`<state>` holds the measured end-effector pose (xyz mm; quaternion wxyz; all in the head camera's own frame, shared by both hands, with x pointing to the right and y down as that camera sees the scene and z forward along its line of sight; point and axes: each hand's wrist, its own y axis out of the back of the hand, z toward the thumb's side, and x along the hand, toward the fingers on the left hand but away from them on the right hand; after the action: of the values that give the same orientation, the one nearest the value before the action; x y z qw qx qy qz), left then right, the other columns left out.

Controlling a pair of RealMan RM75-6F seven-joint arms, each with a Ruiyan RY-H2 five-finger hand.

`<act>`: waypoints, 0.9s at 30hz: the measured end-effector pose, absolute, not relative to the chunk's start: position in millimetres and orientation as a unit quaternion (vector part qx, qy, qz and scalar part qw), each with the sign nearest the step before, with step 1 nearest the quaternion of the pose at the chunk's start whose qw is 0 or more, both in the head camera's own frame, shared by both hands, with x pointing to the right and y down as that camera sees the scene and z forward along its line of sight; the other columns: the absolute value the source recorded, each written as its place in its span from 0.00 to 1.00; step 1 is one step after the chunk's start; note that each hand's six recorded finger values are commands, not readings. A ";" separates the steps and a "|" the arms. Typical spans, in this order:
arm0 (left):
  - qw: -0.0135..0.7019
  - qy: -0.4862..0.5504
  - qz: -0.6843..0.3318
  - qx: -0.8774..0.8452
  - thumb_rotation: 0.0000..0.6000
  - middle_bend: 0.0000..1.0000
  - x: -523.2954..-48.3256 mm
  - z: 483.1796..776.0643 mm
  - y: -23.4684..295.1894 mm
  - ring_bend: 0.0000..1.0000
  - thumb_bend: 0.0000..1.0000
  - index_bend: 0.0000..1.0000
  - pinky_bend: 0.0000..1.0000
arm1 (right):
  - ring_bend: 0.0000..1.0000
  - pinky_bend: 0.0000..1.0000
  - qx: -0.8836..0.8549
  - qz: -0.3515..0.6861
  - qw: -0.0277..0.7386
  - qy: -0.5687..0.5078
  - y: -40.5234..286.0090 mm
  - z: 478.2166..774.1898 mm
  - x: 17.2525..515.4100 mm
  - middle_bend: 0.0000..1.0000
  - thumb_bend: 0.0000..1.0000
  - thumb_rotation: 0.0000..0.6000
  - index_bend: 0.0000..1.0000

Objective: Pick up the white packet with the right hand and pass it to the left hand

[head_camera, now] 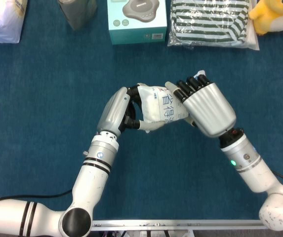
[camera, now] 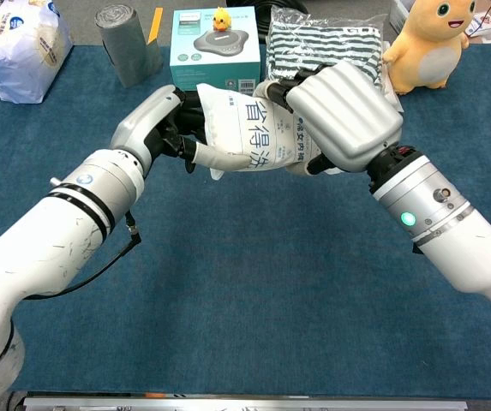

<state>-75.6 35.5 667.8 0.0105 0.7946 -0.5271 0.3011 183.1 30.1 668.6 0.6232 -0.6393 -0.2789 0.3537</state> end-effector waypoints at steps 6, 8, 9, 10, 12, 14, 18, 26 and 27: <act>0.010 -0.552 0.293 0.780 1.00 0.75 -82.3 665.4 32.9 0.65 0.01 0.69 0.84 | 0.23 0.46 -0.642 0.369 0.617 -0.266 30.9 672.2 187.4 0.12 0.00 1.00 0.07; 0.010 -0.557 0.293 0.777 1.00 0.75 -84.5 665.4 33.0 0.66 0.01 0.70 0.85 | 0.14 0.43 -0.645 0.376 0.611 -0.261 31.1 673.3 188.8 0.03 0.00 1.00 0.01; 0.009 -0.558 0.294 0.776 1.00 0.75 -85.3 665.3 33.1 0.66 0.01 0.70 0.85 | 0.12 0.41 -0.647 0.379 0.609 -0.259 31.1 673.2 189.3 0.01 0.00 1.00 0.00; 0.007 -0.558 0.294 0.776 1.00 0.75 -85.8 665.3 33.1 0.66 0.01 0.70 0.85 | 0.08 0.39 -0.649 0.380 0.607 -0.259 31.1 672.4 189.6 0.00 0.00 1.00 0.00; 0.006 -0.559 0.296 0.774 1.00 0.75 -87.8 666.1 33.8 0.66 0.01 0.70 0.85 | 0.05 0.35 -0.650 0.379 0.605 -0.260 30.6 670.4 190.0 0.00 0.00 1.00 0.00; 0.007 -0.561 0.296 0.773 1.00 0.75 -90.2 667.1 34.5 0.66 0.01 0.70 0.85 | 0.02 0.33 -0.652 0.374 0.604 -0.266 30.1 667.8 189.7 0.00 0.00 1.00 0.00; 0.008 -0.564 0.297 0.770 1.00 0.75 -93.6 668.5 34.7 0.66 0.01 0.70 0.85 | 0.00 0.29 -0.654 0.359 0.605 -0.277 29.4 661.6 189.4 0.00 0.00 1.00 0.00; -0.003 -0.579 0.308 0.755 1.00 0.75 -113.1 671.1 32.0 0.66 0.01 0.69 0.85 | 0.00 0.24 -0.648 0.340 0.611 -0.301 26.3 640.6 200.5 0.00 0.00 1.00 0.00; -0.006 -0.581 0.310 0.752 1.00 0.75 -116.6 670.9 31.1 0.66 0.01 0.69 0.85 | 0.00 0.24 -0.647 0.337 0.612 -0.305 26.3 636.9 202.9 0.00 0.00 1.00 0.00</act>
<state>-116.6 31.1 670.9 -0.0058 0.7524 -0.5812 0.3098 202.9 26.3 636.9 0.6120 -0.6473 -0.3046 0.3372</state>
